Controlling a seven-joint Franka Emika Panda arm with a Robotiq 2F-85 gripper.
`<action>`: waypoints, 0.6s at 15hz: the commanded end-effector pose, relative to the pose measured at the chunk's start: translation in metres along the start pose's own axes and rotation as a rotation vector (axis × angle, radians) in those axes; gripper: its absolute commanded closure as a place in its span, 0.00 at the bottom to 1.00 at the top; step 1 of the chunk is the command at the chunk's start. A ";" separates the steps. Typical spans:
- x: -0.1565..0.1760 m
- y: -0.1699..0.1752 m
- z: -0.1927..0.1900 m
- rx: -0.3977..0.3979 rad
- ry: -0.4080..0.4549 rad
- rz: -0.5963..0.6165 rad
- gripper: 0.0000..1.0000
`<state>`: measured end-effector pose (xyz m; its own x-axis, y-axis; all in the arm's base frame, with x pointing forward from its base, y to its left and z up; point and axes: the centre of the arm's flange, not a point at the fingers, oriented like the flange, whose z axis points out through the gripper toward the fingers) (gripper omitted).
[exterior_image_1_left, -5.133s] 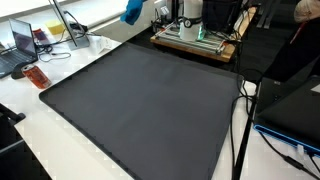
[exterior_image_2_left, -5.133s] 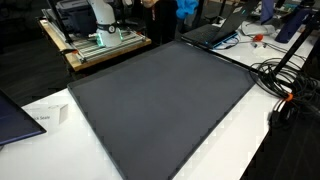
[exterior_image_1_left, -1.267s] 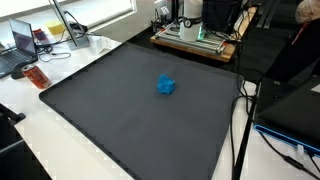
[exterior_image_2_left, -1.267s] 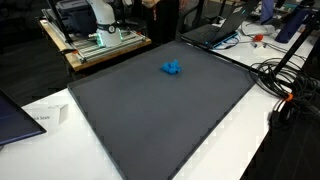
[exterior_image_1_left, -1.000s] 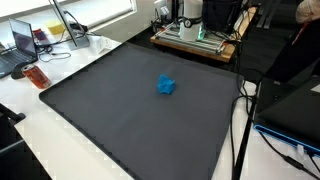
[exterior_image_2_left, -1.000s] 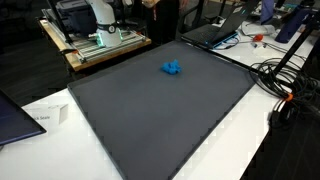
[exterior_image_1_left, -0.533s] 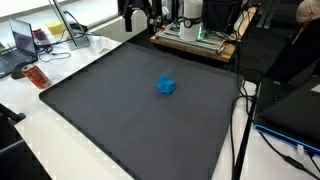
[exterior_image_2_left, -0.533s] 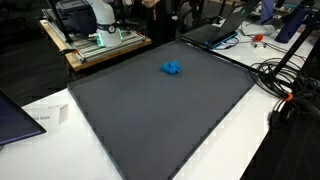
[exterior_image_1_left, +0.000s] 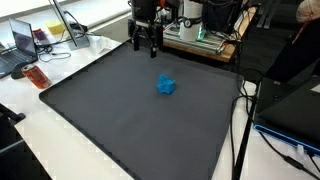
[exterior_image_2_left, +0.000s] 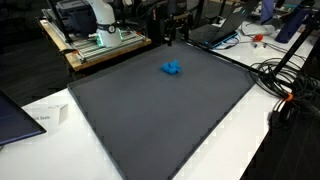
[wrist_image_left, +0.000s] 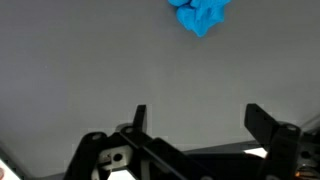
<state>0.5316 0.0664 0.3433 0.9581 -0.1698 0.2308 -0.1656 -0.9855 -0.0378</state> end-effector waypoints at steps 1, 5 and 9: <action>-0.010 -0.012 0.020 -0.054 -0.035 0.036 0.00; -0.004 -0.032 0.029 -0.099 -0.105 0.027 0.00; 0.025 -0.060 0.028 -0.087 -0.298 -0.055 0.00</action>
<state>0.5365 0.1045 0.3165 0.9825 -0.1715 0.0729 -0.1760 -0.9825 0.0607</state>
